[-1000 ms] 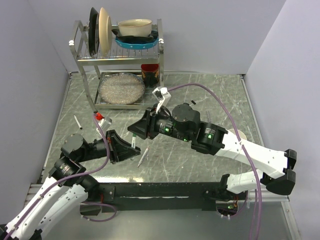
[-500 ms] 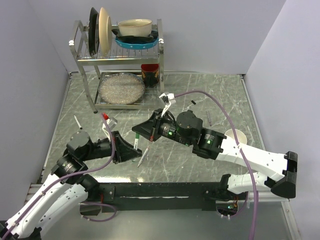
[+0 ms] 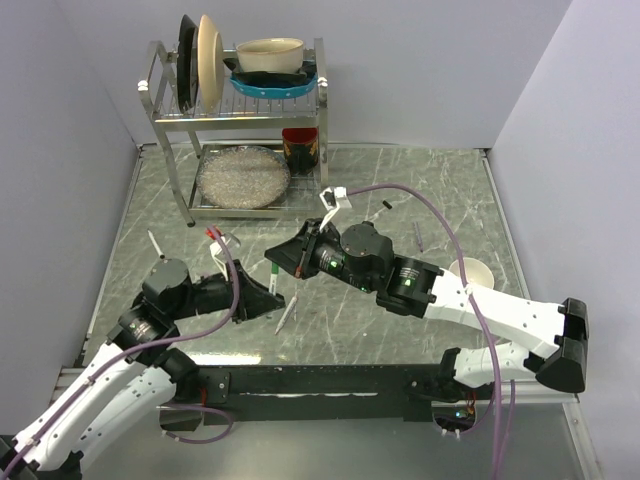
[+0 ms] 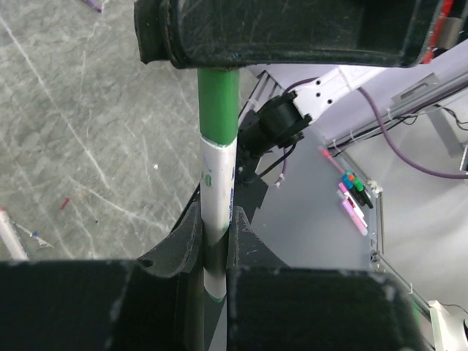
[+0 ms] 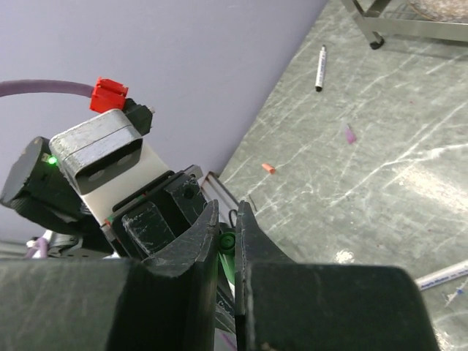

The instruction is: Insert the pens into the pen caps

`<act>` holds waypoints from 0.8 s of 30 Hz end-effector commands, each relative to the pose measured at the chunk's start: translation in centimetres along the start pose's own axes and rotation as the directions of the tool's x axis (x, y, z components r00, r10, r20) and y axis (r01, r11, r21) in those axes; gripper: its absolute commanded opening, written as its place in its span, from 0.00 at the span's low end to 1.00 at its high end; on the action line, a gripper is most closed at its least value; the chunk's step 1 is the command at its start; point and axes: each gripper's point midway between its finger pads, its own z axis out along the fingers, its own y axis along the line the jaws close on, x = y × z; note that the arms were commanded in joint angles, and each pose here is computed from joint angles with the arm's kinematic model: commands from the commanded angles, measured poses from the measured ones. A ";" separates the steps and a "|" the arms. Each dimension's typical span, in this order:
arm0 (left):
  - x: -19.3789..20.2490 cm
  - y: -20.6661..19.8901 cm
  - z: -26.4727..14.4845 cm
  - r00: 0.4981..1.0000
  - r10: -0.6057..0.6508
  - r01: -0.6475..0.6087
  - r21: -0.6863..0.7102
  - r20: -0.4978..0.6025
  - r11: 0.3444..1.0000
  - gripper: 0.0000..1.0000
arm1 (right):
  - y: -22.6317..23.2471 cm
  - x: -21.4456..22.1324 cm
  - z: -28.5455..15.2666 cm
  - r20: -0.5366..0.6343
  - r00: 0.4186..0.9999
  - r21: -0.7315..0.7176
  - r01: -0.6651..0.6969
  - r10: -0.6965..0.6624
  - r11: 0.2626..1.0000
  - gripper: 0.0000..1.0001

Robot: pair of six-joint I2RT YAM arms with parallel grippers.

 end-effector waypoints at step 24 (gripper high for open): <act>-11.6 -1.2 -0.2 0.929 0.139 -0.099 -0.134 0.342 0.986 0.01 | 0.6 16.8 -5.9 -0.488 0.872 -0.039 -0.002 -0.018 0.999 0.00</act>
